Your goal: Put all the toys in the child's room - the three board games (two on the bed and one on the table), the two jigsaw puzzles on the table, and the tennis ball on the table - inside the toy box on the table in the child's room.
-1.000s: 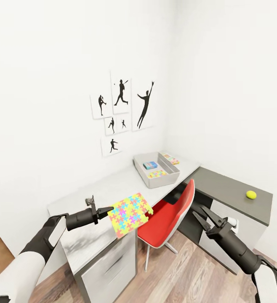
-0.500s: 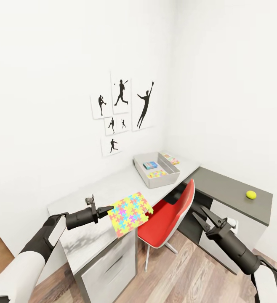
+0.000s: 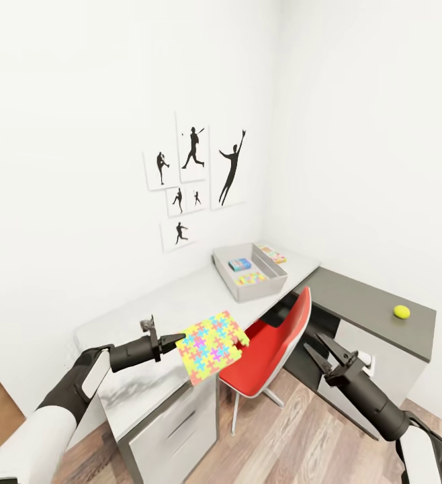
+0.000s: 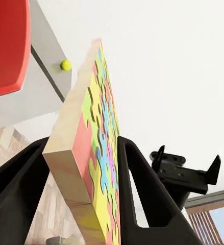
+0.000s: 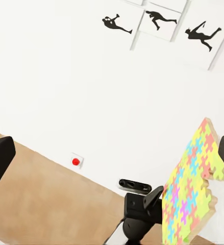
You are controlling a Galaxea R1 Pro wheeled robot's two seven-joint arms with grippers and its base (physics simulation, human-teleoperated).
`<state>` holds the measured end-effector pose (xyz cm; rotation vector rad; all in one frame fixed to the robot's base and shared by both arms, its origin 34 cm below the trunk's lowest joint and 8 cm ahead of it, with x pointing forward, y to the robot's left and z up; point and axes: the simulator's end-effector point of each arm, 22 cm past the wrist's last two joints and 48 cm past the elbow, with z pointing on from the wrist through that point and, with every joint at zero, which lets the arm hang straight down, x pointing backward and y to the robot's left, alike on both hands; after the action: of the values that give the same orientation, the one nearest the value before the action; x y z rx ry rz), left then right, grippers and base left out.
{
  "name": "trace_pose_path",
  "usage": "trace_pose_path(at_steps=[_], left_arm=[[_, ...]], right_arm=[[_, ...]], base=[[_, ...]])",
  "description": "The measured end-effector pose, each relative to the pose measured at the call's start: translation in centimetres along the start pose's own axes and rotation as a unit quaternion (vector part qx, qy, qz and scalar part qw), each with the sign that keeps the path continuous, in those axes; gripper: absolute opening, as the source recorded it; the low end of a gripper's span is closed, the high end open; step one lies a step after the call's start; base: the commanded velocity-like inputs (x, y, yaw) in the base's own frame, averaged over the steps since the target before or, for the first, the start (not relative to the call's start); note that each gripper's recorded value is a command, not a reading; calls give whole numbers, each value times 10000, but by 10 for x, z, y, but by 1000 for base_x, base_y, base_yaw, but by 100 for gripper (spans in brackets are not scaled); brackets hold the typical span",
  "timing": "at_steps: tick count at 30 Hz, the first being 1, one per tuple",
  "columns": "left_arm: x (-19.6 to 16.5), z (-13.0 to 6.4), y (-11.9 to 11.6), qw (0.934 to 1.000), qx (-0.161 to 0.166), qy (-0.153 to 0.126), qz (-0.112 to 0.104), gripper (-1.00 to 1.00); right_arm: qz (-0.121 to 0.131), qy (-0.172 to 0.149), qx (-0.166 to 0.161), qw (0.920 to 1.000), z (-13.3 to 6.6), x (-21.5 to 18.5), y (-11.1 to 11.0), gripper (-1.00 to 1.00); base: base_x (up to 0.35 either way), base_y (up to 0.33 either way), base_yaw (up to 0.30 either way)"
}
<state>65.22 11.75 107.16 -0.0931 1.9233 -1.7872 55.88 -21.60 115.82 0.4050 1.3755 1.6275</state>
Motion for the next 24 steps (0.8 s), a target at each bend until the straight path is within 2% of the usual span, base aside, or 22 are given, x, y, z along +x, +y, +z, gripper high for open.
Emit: trace_pose_path(at_steps=[12, 21, 24], left_arm=[[3, 4, 2, 9999, 27, -76, 133, -100], [3, 5, 1, 9999, 48, -72, 127, -100], [4, 6, 1, 9999, 56, -70, 125, -100]], right_arm=[[287, -39, 165, 9994, -7, 5, -23, 100], [513, -44, 296, 9982, -11, 11, -40, 100], [519, -44, 307, 9982, -11, 11, -40, 100]], base=[[185, 0, 0], [16, -81, 0], [1, -43, 0]])
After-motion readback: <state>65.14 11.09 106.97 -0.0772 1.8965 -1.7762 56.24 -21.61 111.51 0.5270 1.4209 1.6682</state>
